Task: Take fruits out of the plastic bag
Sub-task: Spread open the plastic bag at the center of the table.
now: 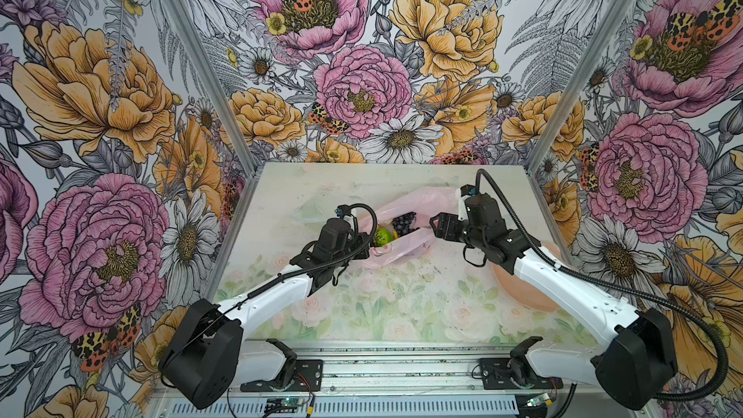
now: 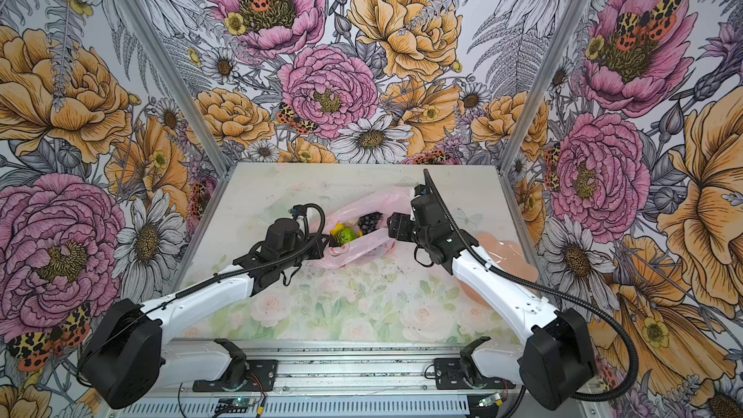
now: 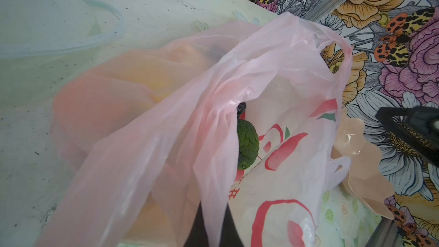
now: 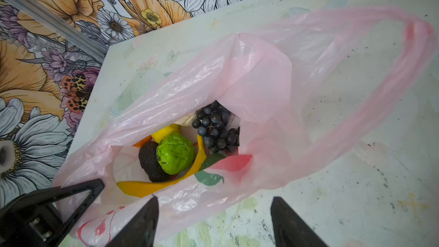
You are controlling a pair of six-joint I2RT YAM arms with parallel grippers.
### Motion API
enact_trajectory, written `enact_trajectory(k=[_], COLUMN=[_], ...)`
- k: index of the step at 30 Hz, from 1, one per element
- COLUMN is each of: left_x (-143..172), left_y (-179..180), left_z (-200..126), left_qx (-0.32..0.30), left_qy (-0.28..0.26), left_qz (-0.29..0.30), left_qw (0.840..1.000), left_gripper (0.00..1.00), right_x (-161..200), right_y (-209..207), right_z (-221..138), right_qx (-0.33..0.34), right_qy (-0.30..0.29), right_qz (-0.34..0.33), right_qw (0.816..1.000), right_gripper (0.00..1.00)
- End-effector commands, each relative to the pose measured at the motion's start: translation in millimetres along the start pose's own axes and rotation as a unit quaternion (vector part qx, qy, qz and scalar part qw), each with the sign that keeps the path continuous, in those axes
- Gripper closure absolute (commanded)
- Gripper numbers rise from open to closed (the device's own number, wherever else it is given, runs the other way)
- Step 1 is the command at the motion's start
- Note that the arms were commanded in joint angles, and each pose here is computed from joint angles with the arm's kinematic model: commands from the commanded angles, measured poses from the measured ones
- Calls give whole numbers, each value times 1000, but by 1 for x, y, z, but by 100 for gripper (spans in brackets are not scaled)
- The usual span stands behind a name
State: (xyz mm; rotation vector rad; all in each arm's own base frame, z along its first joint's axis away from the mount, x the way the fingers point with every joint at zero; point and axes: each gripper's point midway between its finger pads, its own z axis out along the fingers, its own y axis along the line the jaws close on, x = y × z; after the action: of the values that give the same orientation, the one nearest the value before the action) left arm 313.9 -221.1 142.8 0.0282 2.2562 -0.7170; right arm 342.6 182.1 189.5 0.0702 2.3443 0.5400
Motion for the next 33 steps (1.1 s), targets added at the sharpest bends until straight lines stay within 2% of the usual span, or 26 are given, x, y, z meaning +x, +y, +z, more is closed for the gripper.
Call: enact_trajectory(k=[1,6,8,10,13,15,17,18,23,25,26,28,31,33], left_x=[0,8,10,8,0,-8,-15,-17,-20,-16,-12,-8,-5,-10], left_y=[-6,-6,-2,1,6,15,26,32,58,65,69,68,75,78], left_z=[-1,-2,-2,-2,-4,-5,-5,-4,1,4,4,2,-15,-34], left_qx=[3,-8,-15,-17,4,26,36,39,67,63,53,33,-60,-128], left_qy=[-23,-25,-24,-27,-43,-60,-74,-77,-83,-73,-64,-49,-37,-48], left_qz=[25,37,34,25,-16,-63,-100,-118,-202,-217,-219,-202,-150,-105], left_qw=[999,999,999,999,999,996,992,989,973,971,972,978,986,985], left_gripper=[100,100,100,100,100,100,100,100,100,100,96,82,54,39], right_x=[-6,-2,5,13,26,33,35,37,43,44,43,41,36,35], right_y=[2,4,1,-4,-12,-15,-13,-12,-16,-19,-20,-17,-13,-13], right_z=[17,48,58,63,65,63,59,57,60,63,64,62,57,53], right_qx=[37,54,58,62,46,10,-37,-56,-135,-144,-143,-147,-136,-125], right_qy=[-1,24,38,46,54,43,25,21,-13,-15,-17,-21,-27,-28], right_qz=[-5,-7,-8,-9,7,31,48,54,104,118,118,115,95,81], right_qw=[999,998,998,997,997,999,998,997,985,983,983,982,986,988], right_gripper=[23,23,27,39,69,87,97,100,100,100,100,100,100,100])
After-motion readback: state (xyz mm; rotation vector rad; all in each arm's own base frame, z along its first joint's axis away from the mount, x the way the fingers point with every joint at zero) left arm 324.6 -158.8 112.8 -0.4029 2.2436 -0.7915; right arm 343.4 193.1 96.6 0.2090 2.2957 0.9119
